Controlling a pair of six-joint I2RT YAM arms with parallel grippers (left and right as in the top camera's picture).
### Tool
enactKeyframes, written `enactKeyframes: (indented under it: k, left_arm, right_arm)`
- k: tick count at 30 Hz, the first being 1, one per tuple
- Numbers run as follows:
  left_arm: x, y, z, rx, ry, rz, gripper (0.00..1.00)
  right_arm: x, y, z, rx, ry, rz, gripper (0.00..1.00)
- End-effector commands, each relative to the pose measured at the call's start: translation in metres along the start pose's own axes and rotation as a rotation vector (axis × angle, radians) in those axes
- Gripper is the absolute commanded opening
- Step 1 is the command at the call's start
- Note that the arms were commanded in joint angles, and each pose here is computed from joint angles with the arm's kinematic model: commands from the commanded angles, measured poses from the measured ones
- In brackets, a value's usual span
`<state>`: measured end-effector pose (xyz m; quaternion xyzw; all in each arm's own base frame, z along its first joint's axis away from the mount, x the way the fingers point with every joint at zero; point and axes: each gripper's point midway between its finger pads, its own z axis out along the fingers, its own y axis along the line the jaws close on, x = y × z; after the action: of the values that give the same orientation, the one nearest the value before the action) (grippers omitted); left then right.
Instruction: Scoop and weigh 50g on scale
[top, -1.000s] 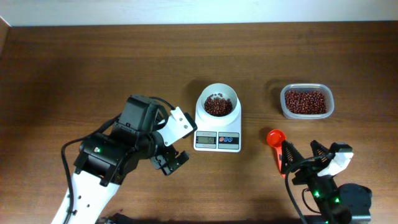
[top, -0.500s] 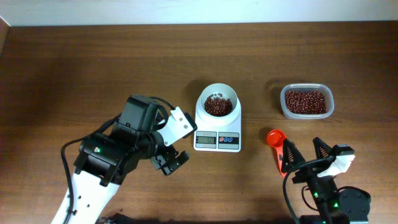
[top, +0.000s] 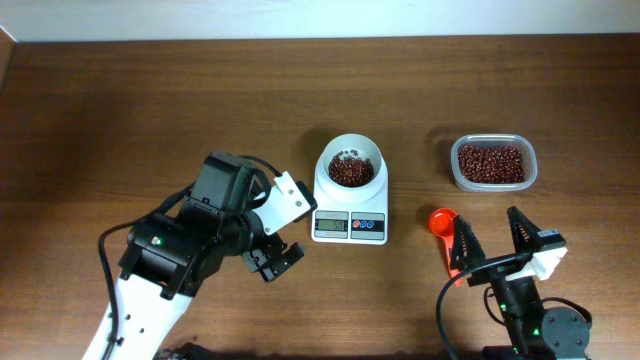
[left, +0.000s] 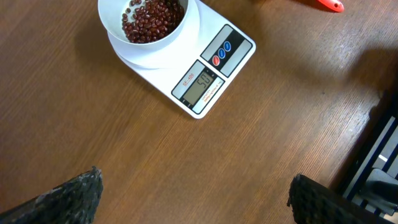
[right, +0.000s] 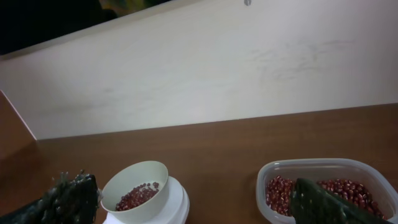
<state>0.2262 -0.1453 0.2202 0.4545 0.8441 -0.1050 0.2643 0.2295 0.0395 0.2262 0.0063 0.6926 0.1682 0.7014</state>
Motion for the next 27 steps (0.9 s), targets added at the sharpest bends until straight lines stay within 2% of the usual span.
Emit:
enactKeyframes:
  k: [1, 10, 27]
  left_arm:
    - [-0.005, 0.003, -0.006, -0.017, -0.018, 0.014, 0.99]
    - [-0.005, 0.003, -0.006, -0.017, -0.018, 0.014, 0.99]
    - [-0.005, 0.003, -0.006, -0.017, -0.018, 0.014, 0.99]
  right_arm:
    - [0.004, -0.001, 0.0, -0.005, -0.004, -0.015, 0.99]
    - [0.013, -0.005, 0.008, -0.021, -0.064, -0.026, 0.99]
    - [0.022, -0.014, 0.01, 0.011, -0.075, -0.029, 0.99]
